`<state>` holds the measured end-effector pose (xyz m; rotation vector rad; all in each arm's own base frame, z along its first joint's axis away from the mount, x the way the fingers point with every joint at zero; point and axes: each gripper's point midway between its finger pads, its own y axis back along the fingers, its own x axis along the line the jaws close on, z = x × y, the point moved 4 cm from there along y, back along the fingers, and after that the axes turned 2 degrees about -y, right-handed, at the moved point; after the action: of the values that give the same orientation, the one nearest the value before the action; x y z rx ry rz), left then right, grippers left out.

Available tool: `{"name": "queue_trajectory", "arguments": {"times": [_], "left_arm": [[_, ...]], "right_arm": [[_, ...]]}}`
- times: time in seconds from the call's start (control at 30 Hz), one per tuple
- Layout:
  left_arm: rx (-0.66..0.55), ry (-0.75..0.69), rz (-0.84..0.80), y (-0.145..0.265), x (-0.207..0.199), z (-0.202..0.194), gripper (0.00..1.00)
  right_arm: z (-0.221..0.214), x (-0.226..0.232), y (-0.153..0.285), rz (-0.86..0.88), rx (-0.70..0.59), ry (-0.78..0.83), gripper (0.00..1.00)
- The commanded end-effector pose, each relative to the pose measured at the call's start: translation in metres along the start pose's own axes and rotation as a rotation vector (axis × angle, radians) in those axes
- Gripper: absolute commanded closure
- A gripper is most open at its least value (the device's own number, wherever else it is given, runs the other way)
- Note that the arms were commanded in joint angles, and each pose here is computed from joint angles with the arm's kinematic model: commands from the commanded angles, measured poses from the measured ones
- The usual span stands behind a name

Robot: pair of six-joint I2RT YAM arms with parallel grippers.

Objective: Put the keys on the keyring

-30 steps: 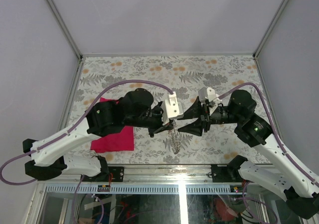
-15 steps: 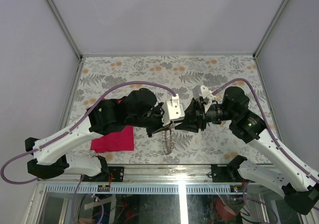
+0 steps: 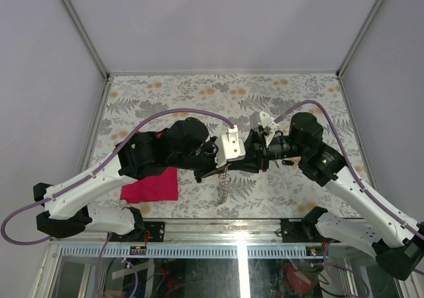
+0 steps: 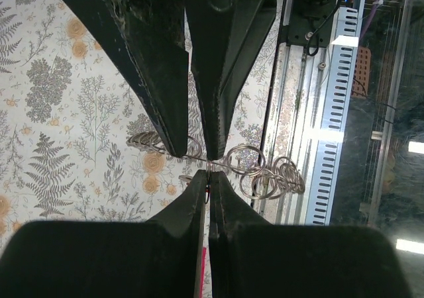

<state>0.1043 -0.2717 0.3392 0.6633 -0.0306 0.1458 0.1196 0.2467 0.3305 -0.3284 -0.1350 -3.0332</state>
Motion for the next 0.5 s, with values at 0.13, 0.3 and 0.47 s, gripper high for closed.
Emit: {"name": "queue_trajectory", "arguments": {"times": [0.13,0.3,0.47], "left_arm": [[-0.069,-0.029,0.034,0.0089,0.0046,0.0192,1.00],[-0.070,-0.030,0.036,0.0089,0.0050,0.0198,1.00],[-0.078,-0.027,0.042,0.0098,0.0052,0.0204,1.00]], "right_arm": [[0.0029,0.0046,-0.0085,0.059,0.000,0.034,0.71],[0.0008,0.0046,-0.0118,0.063,0.009,0.034,0.80],[0.0016,0.0064,-0.0126,0.068,0.009,0.039,1.00]]}}
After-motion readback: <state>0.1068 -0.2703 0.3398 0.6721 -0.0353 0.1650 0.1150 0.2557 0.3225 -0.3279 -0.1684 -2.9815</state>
